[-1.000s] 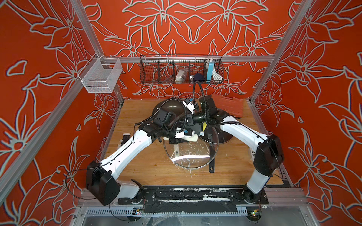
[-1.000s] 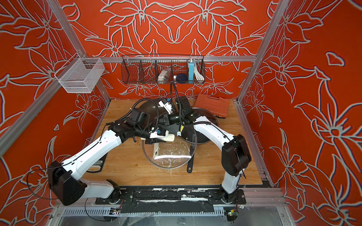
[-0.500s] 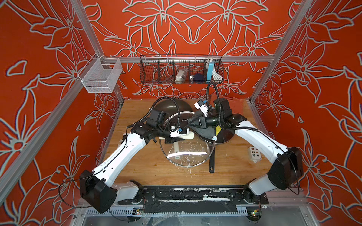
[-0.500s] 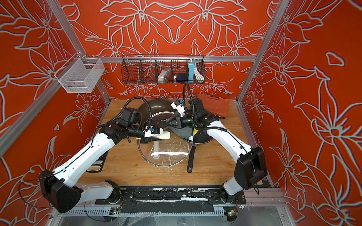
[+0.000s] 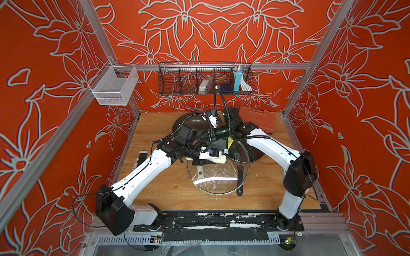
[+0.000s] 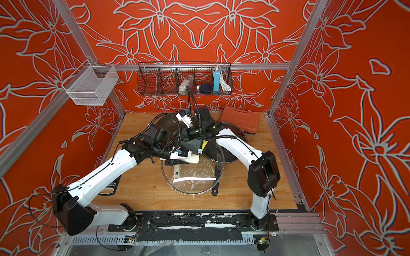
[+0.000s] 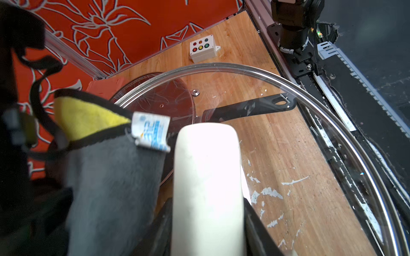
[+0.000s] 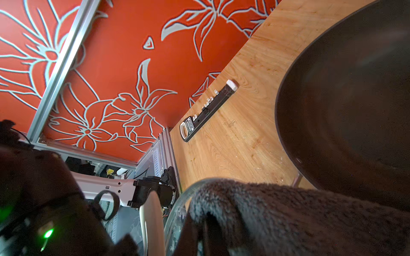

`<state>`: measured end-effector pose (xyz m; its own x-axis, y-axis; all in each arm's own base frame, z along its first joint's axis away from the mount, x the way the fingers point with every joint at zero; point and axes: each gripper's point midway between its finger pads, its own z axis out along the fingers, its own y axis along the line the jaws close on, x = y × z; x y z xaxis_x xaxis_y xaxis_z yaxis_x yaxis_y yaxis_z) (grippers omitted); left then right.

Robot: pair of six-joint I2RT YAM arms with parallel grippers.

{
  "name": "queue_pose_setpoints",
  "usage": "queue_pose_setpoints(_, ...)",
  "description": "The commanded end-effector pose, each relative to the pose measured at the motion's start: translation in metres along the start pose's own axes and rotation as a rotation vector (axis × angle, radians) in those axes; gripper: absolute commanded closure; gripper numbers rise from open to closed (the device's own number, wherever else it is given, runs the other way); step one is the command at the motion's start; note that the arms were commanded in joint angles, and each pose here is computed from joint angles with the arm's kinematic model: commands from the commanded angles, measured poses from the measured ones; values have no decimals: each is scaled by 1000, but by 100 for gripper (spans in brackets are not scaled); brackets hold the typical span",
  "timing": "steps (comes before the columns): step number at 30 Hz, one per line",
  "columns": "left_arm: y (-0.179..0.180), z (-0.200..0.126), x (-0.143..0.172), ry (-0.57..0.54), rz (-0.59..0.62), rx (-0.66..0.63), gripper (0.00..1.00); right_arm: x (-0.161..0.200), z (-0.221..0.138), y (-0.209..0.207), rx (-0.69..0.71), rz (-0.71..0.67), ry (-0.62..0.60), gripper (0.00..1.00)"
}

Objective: Wipe the pot lid with a cloth
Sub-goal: Wipe the pot lid.

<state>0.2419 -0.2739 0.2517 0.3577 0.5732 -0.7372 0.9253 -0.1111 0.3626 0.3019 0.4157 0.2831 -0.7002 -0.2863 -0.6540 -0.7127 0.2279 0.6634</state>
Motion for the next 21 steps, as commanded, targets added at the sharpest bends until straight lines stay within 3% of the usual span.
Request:
queue_pose_setpoints(1,36,-28,-72,-209,235,-144,100,-11,17,12,-26,-25,-9,100)
queue_pose_setpoints(10,42,-29,-75,-219,242,-180,100,-9,37,15,-87,-11,10,100)
queue_pose_setpoints(21,58,-35,-60,-143,130,-298,100,-6,15,13,-19,-30,8,100)
